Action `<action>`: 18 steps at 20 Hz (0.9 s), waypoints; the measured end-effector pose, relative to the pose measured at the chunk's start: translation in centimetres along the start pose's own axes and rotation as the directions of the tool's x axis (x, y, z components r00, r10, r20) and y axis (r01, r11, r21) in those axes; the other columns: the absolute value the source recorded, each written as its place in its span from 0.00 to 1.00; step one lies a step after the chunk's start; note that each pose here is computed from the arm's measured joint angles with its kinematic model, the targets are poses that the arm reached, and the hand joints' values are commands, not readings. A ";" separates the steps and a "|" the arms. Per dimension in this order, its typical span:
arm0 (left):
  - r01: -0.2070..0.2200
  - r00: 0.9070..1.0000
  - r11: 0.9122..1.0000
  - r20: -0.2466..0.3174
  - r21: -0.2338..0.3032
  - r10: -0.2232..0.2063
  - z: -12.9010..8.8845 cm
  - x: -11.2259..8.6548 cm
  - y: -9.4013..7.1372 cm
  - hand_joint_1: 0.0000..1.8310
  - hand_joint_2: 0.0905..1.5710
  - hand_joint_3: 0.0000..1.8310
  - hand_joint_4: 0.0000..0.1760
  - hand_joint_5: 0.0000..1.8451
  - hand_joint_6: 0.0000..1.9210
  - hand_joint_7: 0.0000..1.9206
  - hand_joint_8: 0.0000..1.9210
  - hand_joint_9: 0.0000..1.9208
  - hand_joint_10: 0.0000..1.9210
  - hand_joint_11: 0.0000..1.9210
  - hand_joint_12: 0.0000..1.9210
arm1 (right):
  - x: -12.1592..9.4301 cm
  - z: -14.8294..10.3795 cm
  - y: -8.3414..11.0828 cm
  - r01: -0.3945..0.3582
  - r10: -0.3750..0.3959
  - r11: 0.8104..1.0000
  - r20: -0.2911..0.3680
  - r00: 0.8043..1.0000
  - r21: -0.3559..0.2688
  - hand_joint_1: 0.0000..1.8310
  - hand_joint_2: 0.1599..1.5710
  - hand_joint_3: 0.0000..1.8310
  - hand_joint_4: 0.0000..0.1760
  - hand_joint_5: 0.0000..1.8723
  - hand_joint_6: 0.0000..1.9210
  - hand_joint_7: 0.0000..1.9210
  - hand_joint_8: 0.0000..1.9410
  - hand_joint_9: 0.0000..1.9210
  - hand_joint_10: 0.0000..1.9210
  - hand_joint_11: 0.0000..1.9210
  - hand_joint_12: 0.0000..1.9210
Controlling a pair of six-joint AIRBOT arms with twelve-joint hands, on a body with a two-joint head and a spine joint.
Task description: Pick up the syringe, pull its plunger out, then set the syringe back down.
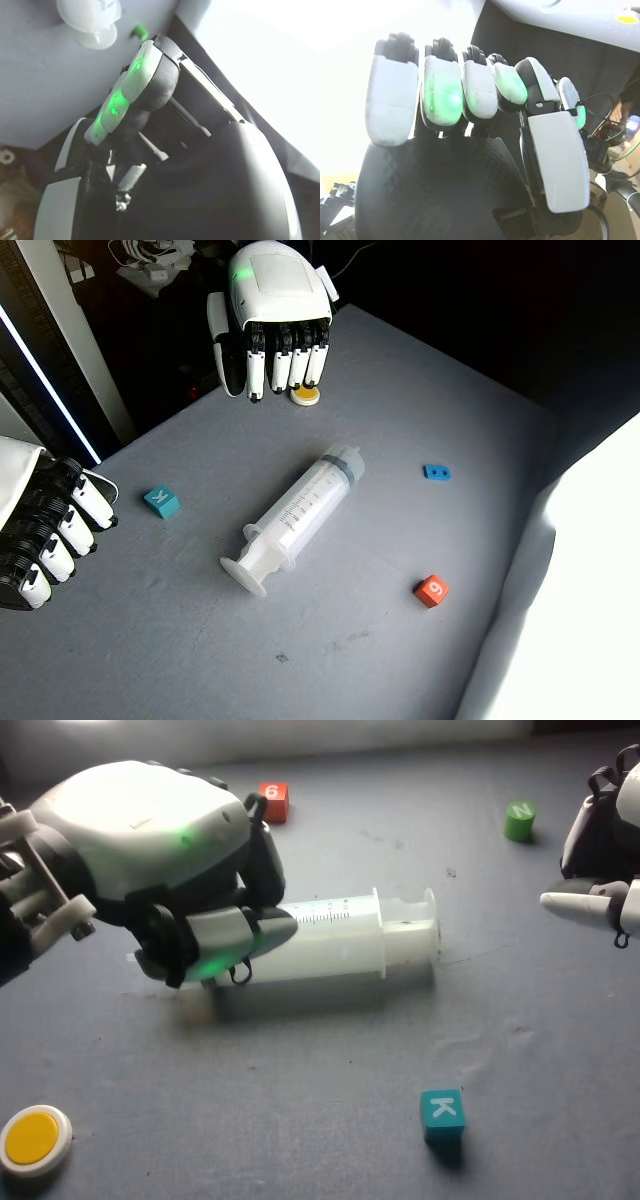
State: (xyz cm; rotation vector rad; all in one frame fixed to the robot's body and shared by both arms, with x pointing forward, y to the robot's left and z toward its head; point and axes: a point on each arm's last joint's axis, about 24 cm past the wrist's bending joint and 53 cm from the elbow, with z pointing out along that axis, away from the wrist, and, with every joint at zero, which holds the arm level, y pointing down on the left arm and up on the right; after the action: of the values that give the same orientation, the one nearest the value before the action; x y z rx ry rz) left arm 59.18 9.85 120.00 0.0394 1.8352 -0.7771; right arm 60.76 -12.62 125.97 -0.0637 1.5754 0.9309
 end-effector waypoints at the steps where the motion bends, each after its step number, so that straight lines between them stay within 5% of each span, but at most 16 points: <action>1: 0.002 1.000 1.000 0.009 -0.001 -0.002 0.0 -0.3 0.0 0.00 0.68 0.07 0.00 0.03 0.03 0.03 0.03 0.02 0.03 0.00 0.13 | 0.0 0.0 0.0 0.002 -0.002 1.000 0.000 1.000 0.000 0.01 0.71 0.07 0.00 0.12 0.03 0.12 0.03 0.10 0.05 0.00 0.27; 3: 0.003 1.000 1.000 0.018 -0.005 -0.003 0.0 -0.5 0.1 0.00 0.73 0.01 0.00 0.04 0.00 0.05 0.00 0.04 0.01 0.00 0.14 | 0.0 0.0 0.0 0.011 -0.011 1.000 0.000 1.000 0.000 0.02 0.75 0.01 0.00 0.13 0.00 0.13 0.00 0.12 0.01 0.00 0.29; 10: 0.025 0.999 0.999 0.021 -0.024 -0.024 0.0 -0.6 0.5 0.00 0.73 0.00 0.00 0.05 0.00 0.06 0.00 0.05 0.00 0.00 0.13 | 0.0 0.0 0.0 0.008 -0.008 1.000 -0.001 1.000 0.001 0.01 0.76 0.00 0.00 0.13 0.00 0.13 0.00 0.12 0.00 0.00 0.30; 18: 0.029 1.000 0.990 0.000 -0.139 -0.029 1.6 0.1 2.9 0.02 0.72 0.00 0.00 0.05 0.00 0.05 0.00 0.05 0.00 0.00 0.15 | 0.0 0.1 0.0 0.018 -0.019 1.000 -0.010 1.000 -0.005 0.00 0.75 0.00 0.00 0.12 0.00 0.12 0.00 0.11 0.00 0.00 0.27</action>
State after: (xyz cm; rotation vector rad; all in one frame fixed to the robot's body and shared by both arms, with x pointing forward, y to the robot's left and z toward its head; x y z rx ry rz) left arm 61.60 11.23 118.23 -0.0770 1.8916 -0.6675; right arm 60.79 -12.55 125.96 -0.0865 1.5794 0.9214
